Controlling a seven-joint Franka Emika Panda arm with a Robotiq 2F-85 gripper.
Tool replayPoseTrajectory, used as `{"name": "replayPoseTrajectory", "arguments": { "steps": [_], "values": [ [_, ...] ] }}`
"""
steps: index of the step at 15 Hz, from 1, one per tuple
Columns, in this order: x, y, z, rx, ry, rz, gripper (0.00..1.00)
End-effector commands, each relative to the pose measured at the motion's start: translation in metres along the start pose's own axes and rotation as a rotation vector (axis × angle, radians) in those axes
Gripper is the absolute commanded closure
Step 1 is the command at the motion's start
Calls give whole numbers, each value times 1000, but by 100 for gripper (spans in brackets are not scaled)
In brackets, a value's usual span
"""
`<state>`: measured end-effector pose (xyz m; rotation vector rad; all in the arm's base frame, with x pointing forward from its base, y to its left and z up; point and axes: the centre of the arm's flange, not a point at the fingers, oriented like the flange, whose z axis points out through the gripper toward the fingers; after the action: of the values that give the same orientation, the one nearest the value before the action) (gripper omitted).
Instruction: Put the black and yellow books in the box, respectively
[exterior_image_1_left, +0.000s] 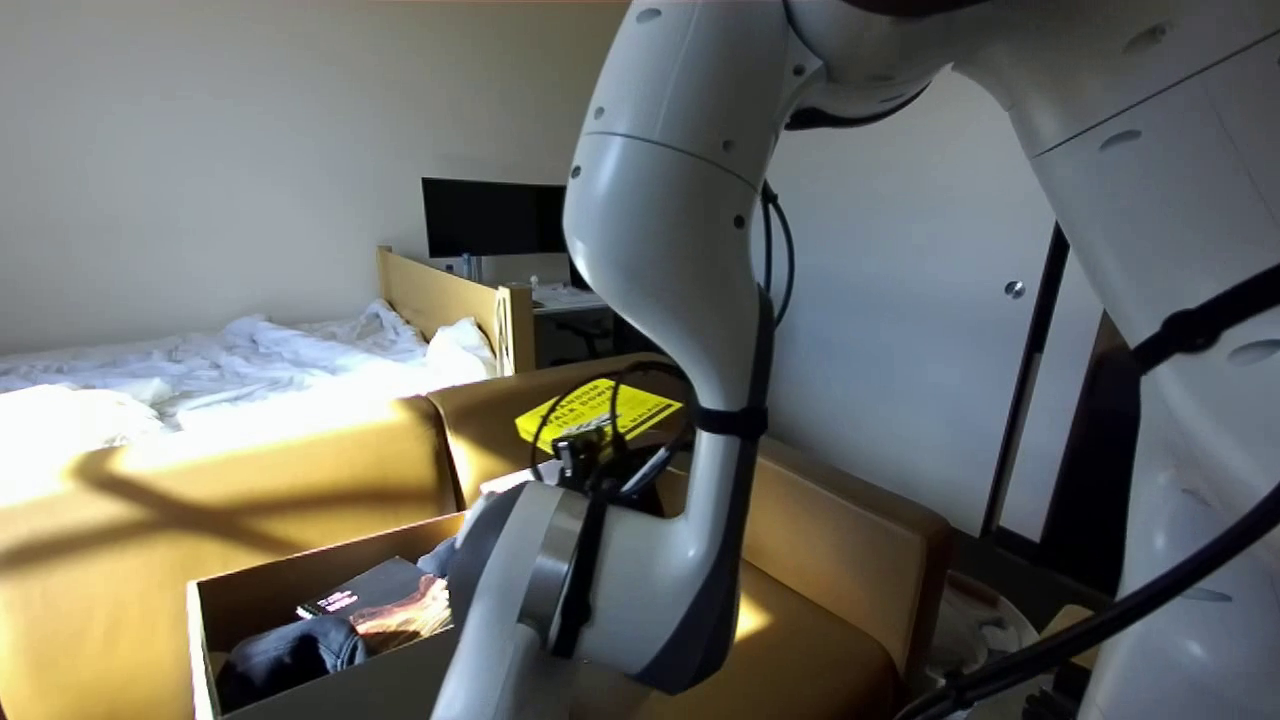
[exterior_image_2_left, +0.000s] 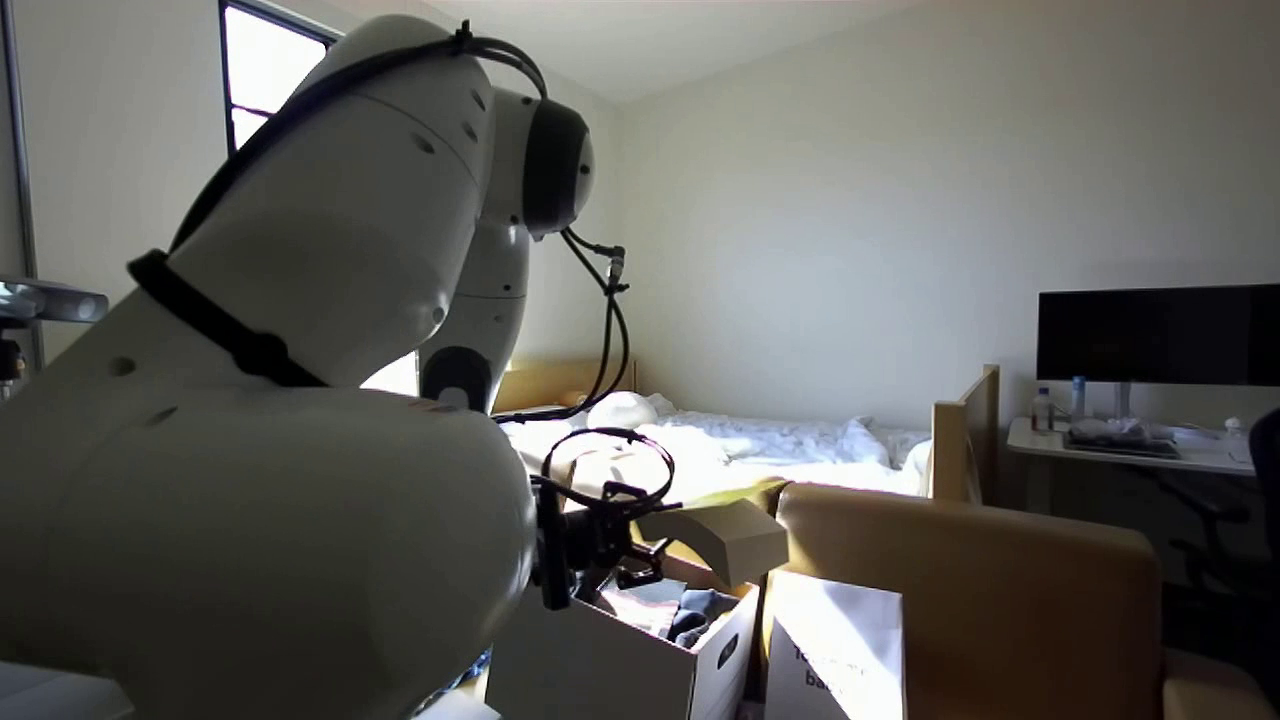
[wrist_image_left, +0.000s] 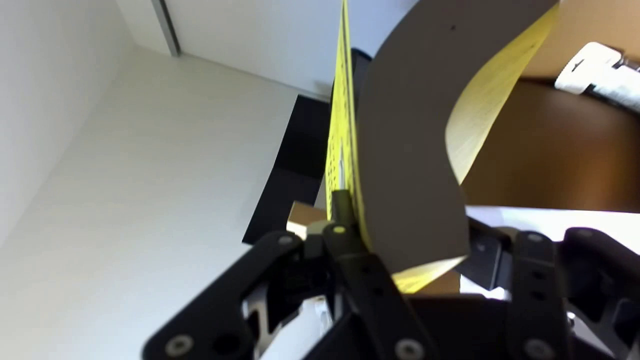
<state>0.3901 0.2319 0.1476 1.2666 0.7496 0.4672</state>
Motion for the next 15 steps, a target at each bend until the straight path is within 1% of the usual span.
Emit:
{"name": "replayPoseTrajectory", "arguments": {
  "steps": [1, 2, 3, 4, 5, 6, 7, 9, 11, 12, 15],
  "values": [
    [73, 14, -42, -138, 106, -81, 88],
    [84, 19, -46, -174, 157, -68, 88],
    [92, 22, -39, -220, 142, -2, 88],
    [98, 21, -30, -184, 140, 40, 88],
    [100, 14, -11, -124, 92, 58, 88],
    [101, 4, 4, -46, 103, 60, 88],
    [103, -7, 15, 7, 102, 54, 88],
    [114, -33, 21, 114, 132, 21, 88],
    [129, -53, 13, 151, 175, 38, 88],
    [139, -59, 4, 167, 209, 46, 88],
    [165, -76, -46, 199, 309, 40, 88]
  ]
}}
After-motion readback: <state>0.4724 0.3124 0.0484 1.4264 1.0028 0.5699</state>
